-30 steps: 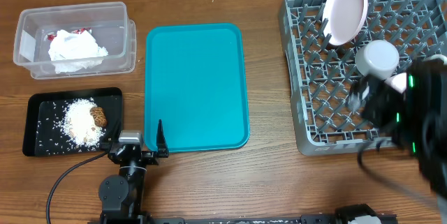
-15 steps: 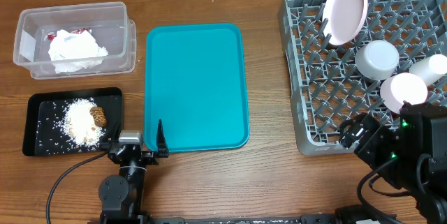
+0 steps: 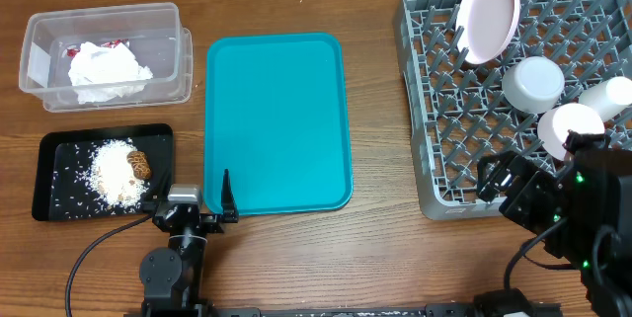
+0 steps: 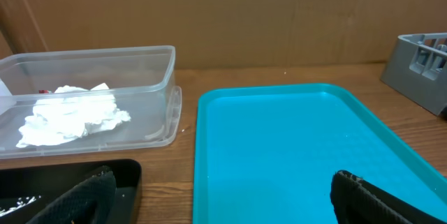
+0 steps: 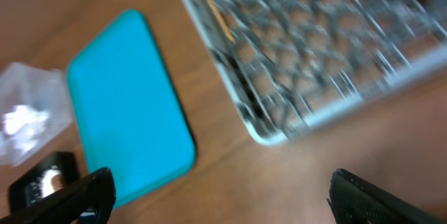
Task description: Sort waste into correct bins and load items into the dishwasher
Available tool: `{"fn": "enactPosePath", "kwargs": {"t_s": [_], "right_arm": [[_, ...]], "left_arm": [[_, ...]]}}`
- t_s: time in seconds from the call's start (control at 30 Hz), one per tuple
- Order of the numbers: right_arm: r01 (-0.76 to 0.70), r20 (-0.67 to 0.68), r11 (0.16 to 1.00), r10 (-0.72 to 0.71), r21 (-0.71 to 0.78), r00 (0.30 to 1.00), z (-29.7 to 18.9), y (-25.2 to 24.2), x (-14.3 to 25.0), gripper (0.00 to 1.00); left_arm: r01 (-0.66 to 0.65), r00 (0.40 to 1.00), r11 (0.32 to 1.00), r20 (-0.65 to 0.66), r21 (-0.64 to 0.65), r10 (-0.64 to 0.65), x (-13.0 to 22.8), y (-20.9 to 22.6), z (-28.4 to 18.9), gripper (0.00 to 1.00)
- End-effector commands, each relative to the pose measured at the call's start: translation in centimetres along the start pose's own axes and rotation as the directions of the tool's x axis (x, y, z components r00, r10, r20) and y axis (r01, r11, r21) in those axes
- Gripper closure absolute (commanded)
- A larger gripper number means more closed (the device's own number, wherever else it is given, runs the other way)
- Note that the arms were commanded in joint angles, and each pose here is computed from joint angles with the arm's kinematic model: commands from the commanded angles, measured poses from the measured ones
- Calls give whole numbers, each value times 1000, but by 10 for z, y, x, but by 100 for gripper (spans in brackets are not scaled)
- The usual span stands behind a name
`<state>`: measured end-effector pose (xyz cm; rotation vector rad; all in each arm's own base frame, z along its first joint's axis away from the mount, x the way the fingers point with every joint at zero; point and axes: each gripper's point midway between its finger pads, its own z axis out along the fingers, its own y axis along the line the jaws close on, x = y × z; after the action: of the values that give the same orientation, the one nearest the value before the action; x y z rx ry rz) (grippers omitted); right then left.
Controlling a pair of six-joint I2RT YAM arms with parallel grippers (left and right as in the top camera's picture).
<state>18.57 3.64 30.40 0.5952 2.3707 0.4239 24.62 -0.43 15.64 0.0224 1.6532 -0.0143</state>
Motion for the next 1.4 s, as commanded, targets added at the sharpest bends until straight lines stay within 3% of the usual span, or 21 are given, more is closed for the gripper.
{"fn": "enactPosePath", "kwargs": {"t_s": [0.0,0.2,0.73,0.97,1.37], "right_arm": [[160,63,981,-153,-113,986,-5,12,4,0],[331,221,921,-286,-205,932,15,14,15,0],[442,622,846,-177,-300,763,114,-5,22,0],[464,691,832,-141,-306,709,124,-14,28,0],[423,765,882,-121,-211,633,116,-41,8,0]], "left_arm": [[6,1000,1000,6,-16,-6,0,3,0,0],[6,1000,1000,6,-16,-6,0,3,0,0],[6,1000,1000,6,-16,-6,0,3,0,0],[6,1000,1000,6,-16,-6,0,3,0,0],[6,1000,1000,6,-16,-6,0,3,0,0]]}}
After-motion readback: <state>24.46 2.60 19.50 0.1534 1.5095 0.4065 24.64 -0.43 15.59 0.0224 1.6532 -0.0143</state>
